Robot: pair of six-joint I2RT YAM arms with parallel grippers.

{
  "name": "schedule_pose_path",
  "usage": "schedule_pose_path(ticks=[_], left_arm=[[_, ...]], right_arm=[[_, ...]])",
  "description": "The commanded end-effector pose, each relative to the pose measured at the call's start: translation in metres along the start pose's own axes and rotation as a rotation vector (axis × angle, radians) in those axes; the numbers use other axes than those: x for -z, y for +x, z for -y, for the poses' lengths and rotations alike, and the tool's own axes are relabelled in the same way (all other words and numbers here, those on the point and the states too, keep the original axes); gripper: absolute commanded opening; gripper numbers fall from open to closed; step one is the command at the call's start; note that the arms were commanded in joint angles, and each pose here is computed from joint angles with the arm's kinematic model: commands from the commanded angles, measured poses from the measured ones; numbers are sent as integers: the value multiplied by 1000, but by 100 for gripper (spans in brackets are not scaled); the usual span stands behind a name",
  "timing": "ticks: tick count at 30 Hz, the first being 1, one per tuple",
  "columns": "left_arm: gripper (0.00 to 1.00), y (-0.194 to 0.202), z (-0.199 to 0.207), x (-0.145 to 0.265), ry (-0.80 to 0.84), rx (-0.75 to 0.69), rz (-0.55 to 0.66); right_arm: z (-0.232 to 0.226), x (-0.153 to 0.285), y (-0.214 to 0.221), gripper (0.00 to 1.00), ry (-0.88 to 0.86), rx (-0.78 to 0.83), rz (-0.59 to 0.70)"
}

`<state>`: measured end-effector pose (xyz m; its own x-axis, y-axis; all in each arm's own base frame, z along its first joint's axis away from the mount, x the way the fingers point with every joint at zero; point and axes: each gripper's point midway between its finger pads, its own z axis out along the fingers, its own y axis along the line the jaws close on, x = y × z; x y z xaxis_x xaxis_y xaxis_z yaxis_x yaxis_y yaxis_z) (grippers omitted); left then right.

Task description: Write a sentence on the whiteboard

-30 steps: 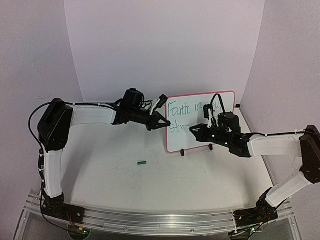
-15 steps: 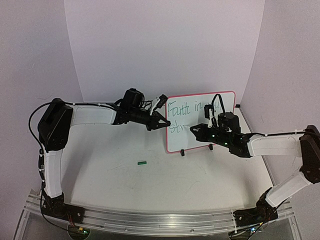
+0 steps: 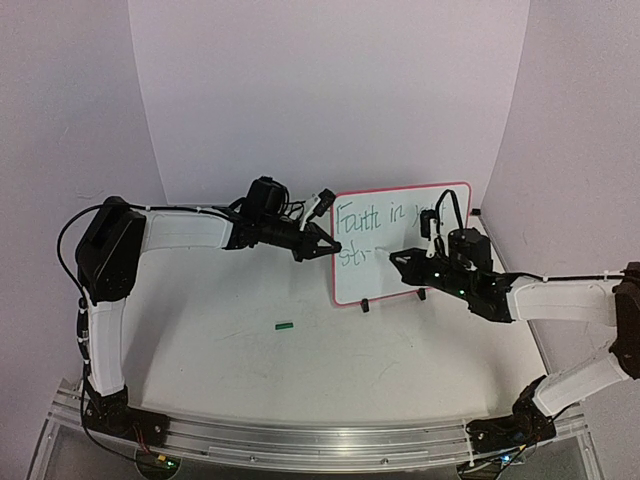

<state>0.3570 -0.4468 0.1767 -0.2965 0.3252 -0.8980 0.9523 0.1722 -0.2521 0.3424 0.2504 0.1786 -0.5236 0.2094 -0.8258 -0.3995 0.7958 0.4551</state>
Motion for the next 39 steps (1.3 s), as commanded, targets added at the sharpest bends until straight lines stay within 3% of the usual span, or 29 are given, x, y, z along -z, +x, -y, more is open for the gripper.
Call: schedule_pose_path(ticks=[1, 12, 28, 39], left_arm=[[0, 71, 27, -10, 65, 158, -232], [0, 71, 27, -10, 64, 155, -233], [0, 71, 28, -10, 65, 154, -234], [0, 71, 30, -11, 67, 153, -236]], right_arm=[[-5, 0, -10, 0, -27, 17, 31], [0, -17, -7, 0, -1, 7, 9], [19, -8, -17, 0, 87, -16, 55], [2, -4, -33, 0, 14, 6, 74]])
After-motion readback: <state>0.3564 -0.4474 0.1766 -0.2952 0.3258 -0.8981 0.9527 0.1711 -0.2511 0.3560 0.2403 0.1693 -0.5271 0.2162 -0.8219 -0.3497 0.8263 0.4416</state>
